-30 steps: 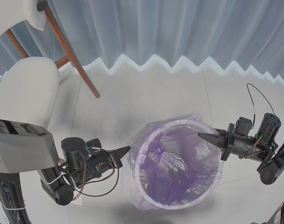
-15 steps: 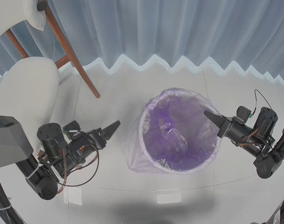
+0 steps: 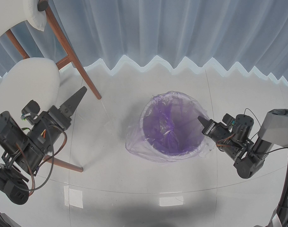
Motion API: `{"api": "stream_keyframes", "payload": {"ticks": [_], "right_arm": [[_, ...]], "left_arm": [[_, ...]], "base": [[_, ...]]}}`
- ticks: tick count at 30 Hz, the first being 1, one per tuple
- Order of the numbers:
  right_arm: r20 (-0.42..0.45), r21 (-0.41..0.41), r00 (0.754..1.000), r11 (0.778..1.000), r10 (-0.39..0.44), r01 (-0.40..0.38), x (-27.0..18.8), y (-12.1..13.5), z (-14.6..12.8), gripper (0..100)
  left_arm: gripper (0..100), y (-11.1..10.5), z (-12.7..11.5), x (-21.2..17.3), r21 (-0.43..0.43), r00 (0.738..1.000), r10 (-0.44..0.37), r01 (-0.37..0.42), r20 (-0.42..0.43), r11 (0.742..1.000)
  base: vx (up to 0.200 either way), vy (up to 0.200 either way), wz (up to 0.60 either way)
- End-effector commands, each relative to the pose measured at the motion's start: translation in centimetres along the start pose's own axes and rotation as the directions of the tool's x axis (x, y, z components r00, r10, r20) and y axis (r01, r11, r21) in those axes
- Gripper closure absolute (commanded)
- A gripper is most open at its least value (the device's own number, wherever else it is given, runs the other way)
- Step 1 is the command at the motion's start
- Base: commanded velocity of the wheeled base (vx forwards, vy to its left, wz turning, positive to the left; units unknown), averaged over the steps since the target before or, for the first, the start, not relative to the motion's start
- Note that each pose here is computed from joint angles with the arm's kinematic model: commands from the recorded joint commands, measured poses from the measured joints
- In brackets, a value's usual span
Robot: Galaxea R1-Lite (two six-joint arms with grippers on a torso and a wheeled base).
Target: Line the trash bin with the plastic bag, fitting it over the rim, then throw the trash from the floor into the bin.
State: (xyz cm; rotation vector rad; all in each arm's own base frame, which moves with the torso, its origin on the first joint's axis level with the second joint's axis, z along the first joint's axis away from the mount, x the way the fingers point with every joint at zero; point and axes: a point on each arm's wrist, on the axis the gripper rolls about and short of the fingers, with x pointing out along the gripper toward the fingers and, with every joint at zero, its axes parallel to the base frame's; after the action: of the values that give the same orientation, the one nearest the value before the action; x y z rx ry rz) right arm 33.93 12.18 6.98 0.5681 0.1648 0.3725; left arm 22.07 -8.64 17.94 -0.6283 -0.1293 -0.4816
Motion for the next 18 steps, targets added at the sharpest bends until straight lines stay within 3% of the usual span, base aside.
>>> {"api": "stream_keyframes", "payload": {"ticks": [1,7,13,18], "right_arm": [[-0.01,0.05,0.996,0.994,-0.093,0.094,3.0,-1.6,-4.2,100],[0.016,0.149,0.988,0.977,-0.156,0.152,3.9,-1.1,-6.1,100],[0.033,0.162,0.99,0.978,-0.14,0.133,4.5,-0.1,-6.5,100],[0.059,0.162,0.989,0.979,-0.135,0.124,4.6,0.2,-6.9,100]], "left_arm": [[0,-1.5,1.8,-4.1,0.005,0.998,-0.033,0.033,0.049,0.999],[0,-2.0,2.4,-7.1,0.007,0.998,-0.027,0.027,0.048,1.0],[0,-2.0,2.5,-7.6,0.008,0.999,-0.015,0.015,0.036,1.0],[0,-1.6,1.8,-8.1,0.063,1.0,-0.001,0.001,0.001,0.998]], "base": [[0.0,0.0,0.0],[0.0,0.0,0.0],[0.0,0.0,0.0],[0.0,0.0,0.0]]}}
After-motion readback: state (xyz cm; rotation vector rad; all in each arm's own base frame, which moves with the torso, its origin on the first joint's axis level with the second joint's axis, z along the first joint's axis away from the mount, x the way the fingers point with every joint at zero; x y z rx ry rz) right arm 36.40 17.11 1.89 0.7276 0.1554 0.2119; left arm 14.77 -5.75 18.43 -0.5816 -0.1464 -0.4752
